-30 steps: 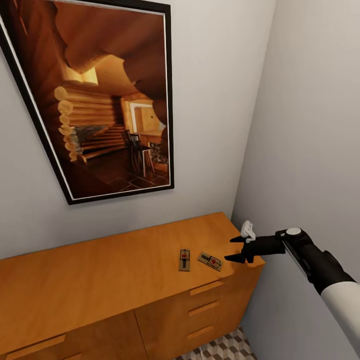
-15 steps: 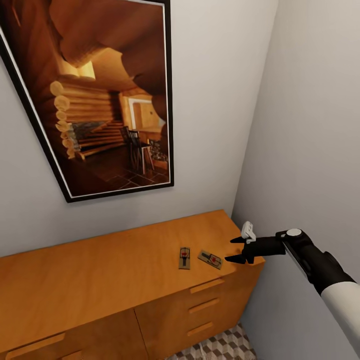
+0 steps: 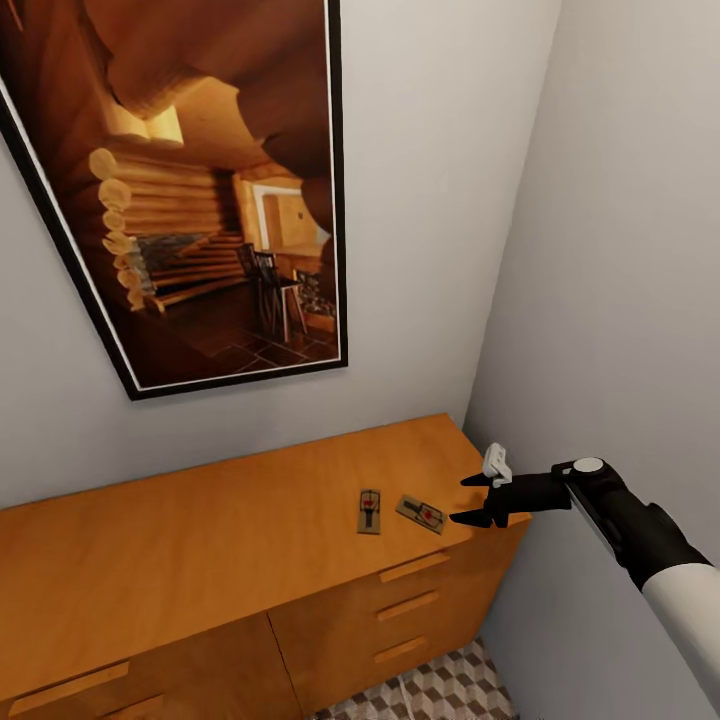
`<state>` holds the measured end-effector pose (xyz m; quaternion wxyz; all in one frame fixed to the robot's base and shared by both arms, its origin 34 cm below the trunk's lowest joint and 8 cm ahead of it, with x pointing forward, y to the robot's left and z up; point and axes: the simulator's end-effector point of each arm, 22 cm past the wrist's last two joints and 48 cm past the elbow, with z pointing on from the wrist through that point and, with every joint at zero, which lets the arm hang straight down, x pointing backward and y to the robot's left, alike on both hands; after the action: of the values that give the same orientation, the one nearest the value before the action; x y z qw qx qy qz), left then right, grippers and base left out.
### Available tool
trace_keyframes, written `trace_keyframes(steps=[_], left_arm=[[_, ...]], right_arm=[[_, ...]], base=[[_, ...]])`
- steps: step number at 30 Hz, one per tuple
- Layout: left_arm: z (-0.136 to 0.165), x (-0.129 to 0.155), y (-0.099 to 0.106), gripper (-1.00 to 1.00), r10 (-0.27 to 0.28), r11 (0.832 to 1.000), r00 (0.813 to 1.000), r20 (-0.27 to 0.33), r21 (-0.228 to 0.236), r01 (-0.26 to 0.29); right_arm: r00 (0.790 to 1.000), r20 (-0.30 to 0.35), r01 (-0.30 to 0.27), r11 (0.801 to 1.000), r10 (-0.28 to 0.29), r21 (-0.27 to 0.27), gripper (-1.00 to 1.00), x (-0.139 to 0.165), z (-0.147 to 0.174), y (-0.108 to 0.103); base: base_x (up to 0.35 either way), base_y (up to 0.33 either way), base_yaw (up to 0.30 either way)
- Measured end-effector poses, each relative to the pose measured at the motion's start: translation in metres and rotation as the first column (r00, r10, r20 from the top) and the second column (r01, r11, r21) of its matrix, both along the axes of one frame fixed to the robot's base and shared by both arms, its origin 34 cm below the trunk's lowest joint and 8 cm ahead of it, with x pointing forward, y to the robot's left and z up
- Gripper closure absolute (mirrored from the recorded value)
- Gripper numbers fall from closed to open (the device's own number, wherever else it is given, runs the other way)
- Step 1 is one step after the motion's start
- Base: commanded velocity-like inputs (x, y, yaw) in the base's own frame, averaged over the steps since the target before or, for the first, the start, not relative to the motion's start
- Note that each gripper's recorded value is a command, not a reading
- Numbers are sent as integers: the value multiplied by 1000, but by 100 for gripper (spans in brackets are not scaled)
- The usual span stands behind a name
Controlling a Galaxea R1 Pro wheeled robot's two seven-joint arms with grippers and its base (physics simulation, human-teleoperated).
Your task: Take the four mousetraps from the cabinet in the bathroom and place them on the bathroom floor. Make sure all four end up on the same floor surface, and ensure that at least two of them are either under or directly next to the same bathroom sink.
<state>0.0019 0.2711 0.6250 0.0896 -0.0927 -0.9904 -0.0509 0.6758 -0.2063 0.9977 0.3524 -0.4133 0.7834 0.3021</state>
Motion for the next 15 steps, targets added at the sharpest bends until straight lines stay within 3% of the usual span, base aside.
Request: trace_keyframes(steps=[15], left_arm=[[0, -2, -2, -100, 1, 1000, 1000, -4, -2, -1]], right_arm=[[1000, -1, 15, 1000, -15, -10, -100, 2, -4, -6]], base=[[0, 0, 0]])
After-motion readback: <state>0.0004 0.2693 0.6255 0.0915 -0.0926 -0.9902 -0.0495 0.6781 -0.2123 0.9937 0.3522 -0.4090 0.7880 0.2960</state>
